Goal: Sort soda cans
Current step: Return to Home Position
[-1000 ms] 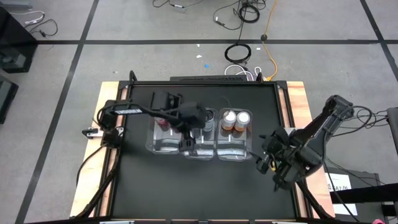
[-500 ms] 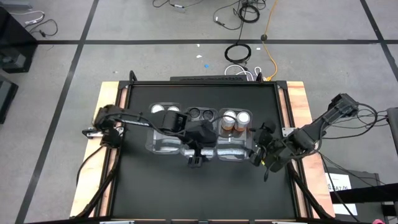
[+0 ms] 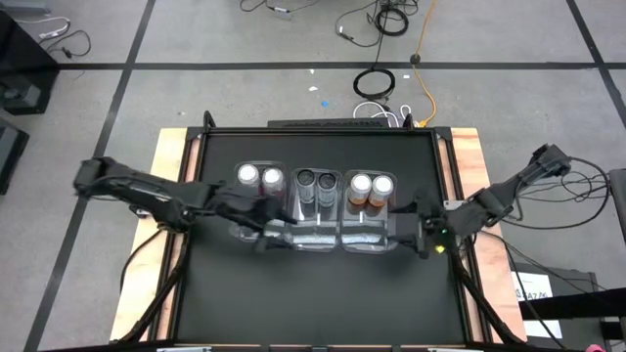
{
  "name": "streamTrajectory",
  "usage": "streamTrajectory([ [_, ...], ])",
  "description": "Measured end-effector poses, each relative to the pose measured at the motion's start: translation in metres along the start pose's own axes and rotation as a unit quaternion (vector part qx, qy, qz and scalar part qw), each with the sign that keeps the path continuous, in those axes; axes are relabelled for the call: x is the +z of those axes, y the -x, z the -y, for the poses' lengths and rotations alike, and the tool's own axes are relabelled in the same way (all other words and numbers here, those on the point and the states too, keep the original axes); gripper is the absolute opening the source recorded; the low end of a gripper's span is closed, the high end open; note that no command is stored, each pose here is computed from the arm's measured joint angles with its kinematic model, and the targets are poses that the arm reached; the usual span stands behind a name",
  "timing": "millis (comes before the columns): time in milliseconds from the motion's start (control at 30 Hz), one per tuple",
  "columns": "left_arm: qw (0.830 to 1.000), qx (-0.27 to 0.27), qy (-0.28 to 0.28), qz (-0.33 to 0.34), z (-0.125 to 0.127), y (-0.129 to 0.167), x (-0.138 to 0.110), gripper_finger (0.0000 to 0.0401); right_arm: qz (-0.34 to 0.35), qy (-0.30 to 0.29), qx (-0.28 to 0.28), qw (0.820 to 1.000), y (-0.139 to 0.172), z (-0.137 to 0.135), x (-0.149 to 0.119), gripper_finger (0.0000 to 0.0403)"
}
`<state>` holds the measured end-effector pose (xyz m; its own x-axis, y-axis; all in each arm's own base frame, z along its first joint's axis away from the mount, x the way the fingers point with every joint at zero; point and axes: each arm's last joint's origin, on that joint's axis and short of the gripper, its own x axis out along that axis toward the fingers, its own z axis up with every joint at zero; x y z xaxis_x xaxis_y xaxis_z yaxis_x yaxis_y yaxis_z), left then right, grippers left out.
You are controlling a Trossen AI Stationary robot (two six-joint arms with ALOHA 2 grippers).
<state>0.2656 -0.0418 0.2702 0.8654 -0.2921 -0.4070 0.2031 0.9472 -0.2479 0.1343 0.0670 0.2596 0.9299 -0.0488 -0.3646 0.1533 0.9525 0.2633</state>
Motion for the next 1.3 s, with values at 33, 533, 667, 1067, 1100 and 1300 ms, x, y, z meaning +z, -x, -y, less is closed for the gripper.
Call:
streamTrajectory([
  [33,1.000,-0.002,-0.003,0.018,-0.001,0.008,-0.010,0.0336,0.013,0.002,0.004,1.000,0.004,0.004,0.001,0.0384],
  [533,0.980,0.037,-0.037,0.192,-0.033,0.074,-0.124,0.0336,0.076,0.021,-0.024,0.997,0.028,0.035,0.007,0.0384],
  [667,0.978,0.043,-0.024,0.204,-0.037,0.079,-0.143,0.0336,0.072,0.020,-0.031,0.997,0.027,0.036,0.006,0.0384],
  [1067,0.970,0.052,-0.050,0.232,-0.035,0.089,-0.146,0.0336,0.069,0.008,-0.032,0.997,0.028,0.037,0.005,0.0384],
  [1100,0.969,0.052,-0.055,0.236,-0.034,0.090,-0.146,0.0336,0.069,0.008,-0.032,0.997,0.028,0.037,0.005,0.0384],
  [1300,0.959,0.043,-0.066,0.273,-0.031,0.098,-0.141,0.0336,0.069,0.008,-0.031,0.997,0.028,0.037,0.005,0.0384],
])
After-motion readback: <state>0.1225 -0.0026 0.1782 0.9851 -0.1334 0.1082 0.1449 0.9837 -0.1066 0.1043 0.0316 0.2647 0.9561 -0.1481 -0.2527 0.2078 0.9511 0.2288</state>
